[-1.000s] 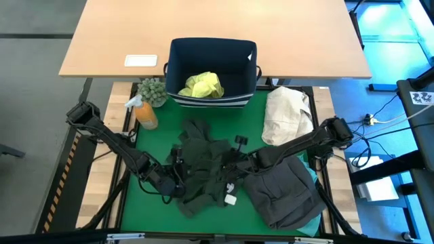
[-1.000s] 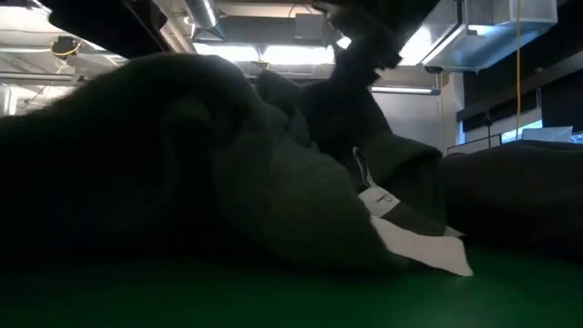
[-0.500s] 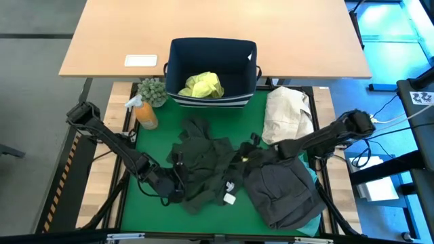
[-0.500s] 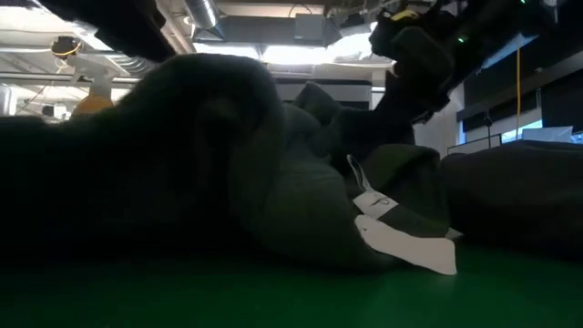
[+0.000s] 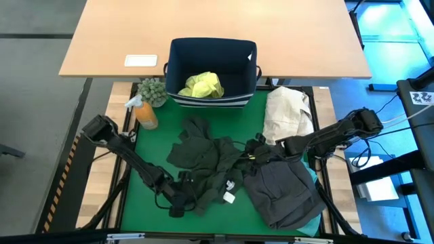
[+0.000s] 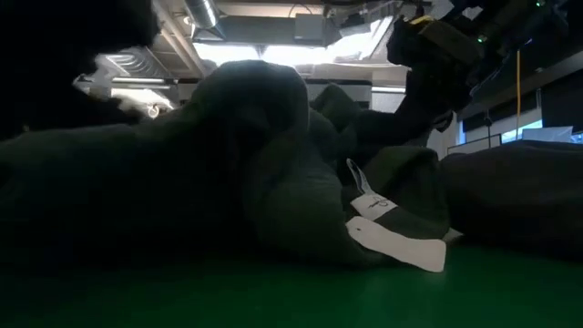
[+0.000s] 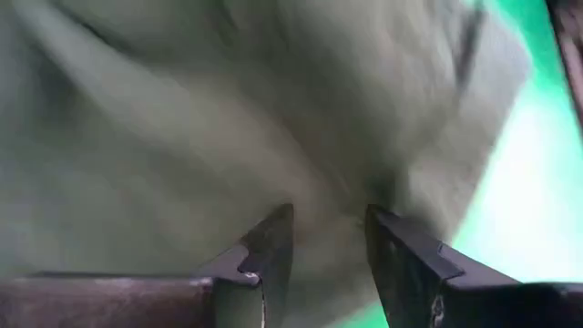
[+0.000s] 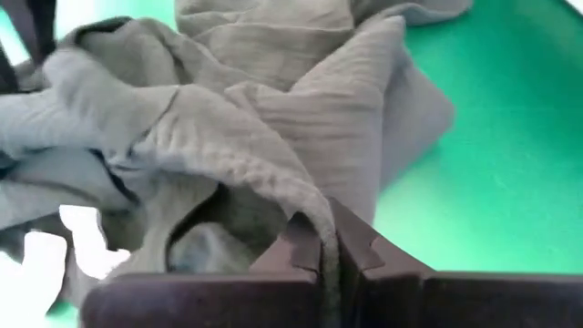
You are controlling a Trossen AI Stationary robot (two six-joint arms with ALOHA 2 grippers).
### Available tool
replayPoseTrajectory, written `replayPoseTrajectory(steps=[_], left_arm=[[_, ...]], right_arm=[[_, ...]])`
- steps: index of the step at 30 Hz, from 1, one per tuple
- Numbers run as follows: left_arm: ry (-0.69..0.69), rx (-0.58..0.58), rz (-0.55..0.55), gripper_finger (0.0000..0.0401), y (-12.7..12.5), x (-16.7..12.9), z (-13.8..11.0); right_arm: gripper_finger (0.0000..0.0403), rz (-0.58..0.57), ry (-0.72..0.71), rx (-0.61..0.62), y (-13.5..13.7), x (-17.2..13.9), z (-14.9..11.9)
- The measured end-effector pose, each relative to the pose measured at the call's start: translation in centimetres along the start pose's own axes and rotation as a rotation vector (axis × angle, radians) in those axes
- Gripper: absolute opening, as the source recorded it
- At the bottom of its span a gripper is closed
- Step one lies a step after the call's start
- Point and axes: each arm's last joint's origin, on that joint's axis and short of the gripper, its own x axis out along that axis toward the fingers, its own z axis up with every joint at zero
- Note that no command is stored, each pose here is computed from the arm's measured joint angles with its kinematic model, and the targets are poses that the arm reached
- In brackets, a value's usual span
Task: Fold laundry
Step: Fold the green polo shirt
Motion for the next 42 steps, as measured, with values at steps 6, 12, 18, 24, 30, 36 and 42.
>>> replayPoseTrajectory(steps=[6,12,18,24,30,36,42], left_arm=[[0.167,-0.090,-0.134,0.0131,-1.1,0.0,-1.4],[0.320,-0.157,-0.231,0.0131,-2.8,-0.6,-3.1],[0.477,-0.245,-0.267,0.0130,-4.3,-1.3,-5.0],[0.653,-0.326,-0.169,0.0127,-4.2,-2.0,-6.8],[0.586,-0.307,-0.138,0.0083,-4.2,-3.6,-6.6],[0.422,-0.322,-0.097,0.0033,-3.7,-6.9,-5.5],[0.101,-0.226,-0.051,0.0004,-3.1,-10.3,-3.8]], right_arm=[[0.0001,-0.052,0.030,0.032,-0.6,-1.1,-0.2],[0.0001,-0.068,0.060,0.064,-1.1,-2.1,-0.3],[0.0001,-0.086,0.086,0.087,-1.4,-2.6,-0.5],[0.0001,-0.003,0.143,0.096,-1.2,-2.7,-0.7],[0.0001,0.054,0.216,0.132,-1.1,-2.7,-1.0],[0.0001,0.072,0.245,0.112,-1.1,-2.8,-1.2],[0.0017,0.140,0.215,0.035,-0.4,-3.3,0.2]])
